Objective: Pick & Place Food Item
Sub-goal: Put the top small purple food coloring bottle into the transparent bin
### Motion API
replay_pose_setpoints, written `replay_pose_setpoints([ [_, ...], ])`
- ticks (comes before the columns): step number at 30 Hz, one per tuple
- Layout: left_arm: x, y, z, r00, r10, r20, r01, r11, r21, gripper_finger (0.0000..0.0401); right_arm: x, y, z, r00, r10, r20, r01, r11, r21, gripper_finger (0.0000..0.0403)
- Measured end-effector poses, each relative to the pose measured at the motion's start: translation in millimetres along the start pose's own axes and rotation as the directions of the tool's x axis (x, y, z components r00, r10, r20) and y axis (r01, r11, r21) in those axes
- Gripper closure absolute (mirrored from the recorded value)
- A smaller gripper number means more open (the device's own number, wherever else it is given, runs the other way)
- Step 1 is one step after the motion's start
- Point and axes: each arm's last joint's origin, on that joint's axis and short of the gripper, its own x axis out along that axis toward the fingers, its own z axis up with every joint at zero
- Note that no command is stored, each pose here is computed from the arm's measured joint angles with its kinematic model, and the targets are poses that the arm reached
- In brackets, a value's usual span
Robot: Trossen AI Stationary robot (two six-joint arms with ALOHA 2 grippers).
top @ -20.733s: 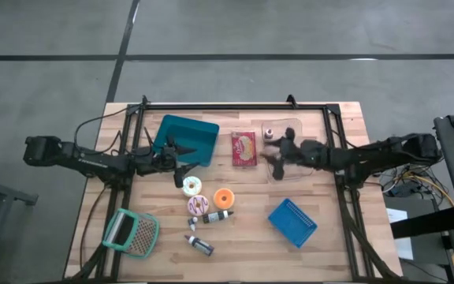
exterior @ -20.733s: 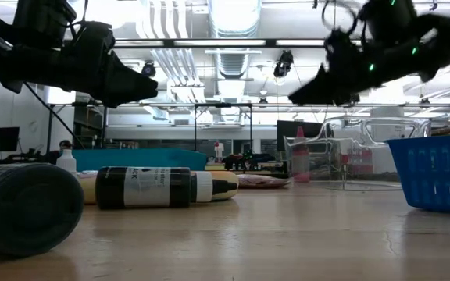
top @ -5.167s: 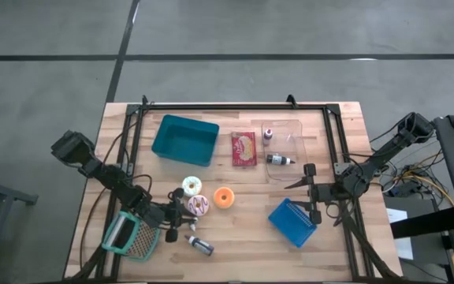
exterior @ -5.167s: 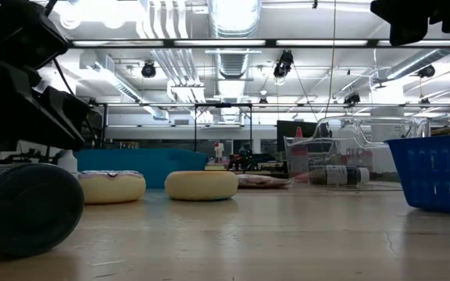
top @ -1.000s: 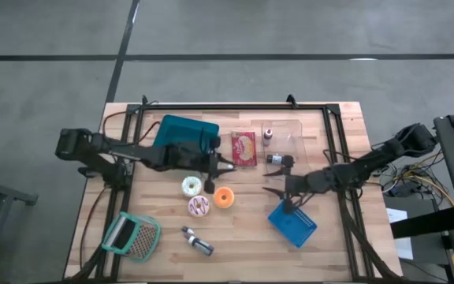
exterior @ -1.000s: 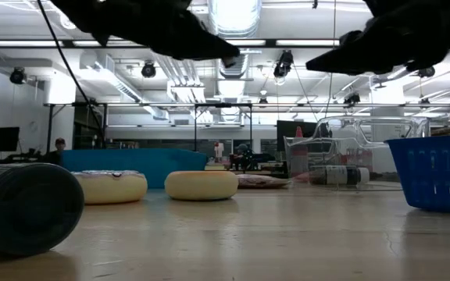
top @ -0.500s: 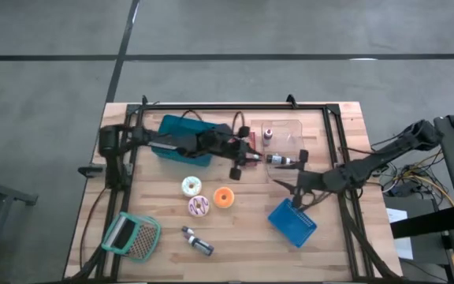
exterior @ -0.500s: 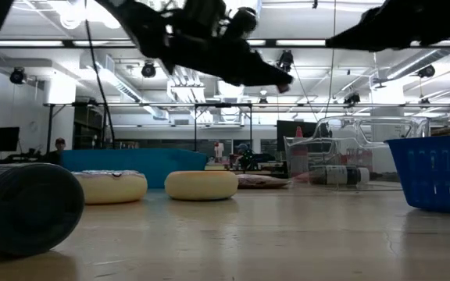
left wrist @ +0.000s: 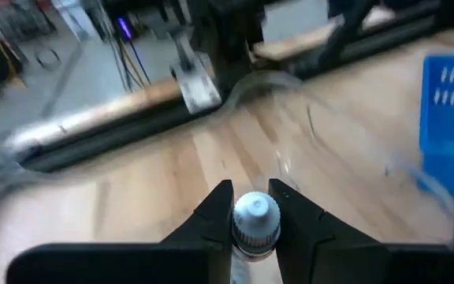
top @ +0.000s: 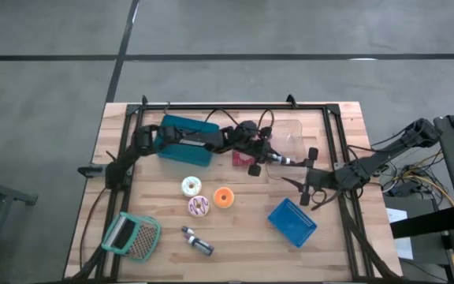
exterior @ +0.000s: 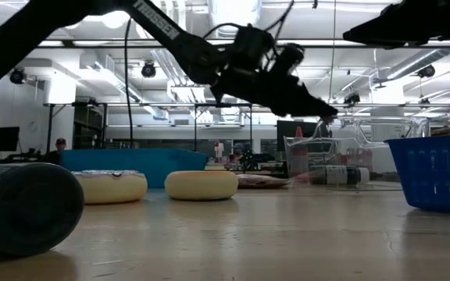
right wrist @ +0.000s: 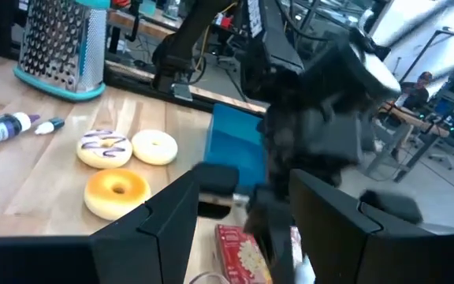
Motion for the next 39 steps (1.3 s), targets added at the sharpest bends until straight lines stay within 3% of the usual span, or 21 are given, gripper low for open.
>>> replay_pose_setpoints([
  [13, 6.9, 1.1, -16.9, 0.995, -0.036, -0.095, 0.031, 0.998, -0.056, 0.0341, -0.2, -0.5, -1.7, 0.999, -0.032, -0.020, 0.032, 0.999, -0.018, 0.0209],
  [25, 6.6, 0.2, -18.4, 0.993, -0.045, -0.111, 0.038, 0.997, -0.061, 0.0341, -0.9, -1.4, -1.7, 0.999, -0.041, -0.024, 0.041, 0.999, -0.001, 0.0209],
  [34, 6.6, 0.0, -18.4, 0.993, -0.046, -0.113, 0.039, 0.997, -0.059, 0.0341, 4.3, -7.9, -23.9, 0.976, -0.064, -0.207, 0.086, 0.991, 0.100, 0.0209],
  [39, 6.7, -0.4, -18.4, 0.993, -0.046, -0.113, 0.040, 0.997, -0.059, 0.0341, 12.5, -19.3, -27.7, 0.970, -0.049, -0.237, 0.092, 0.981, 0.173, 0.0209],
])
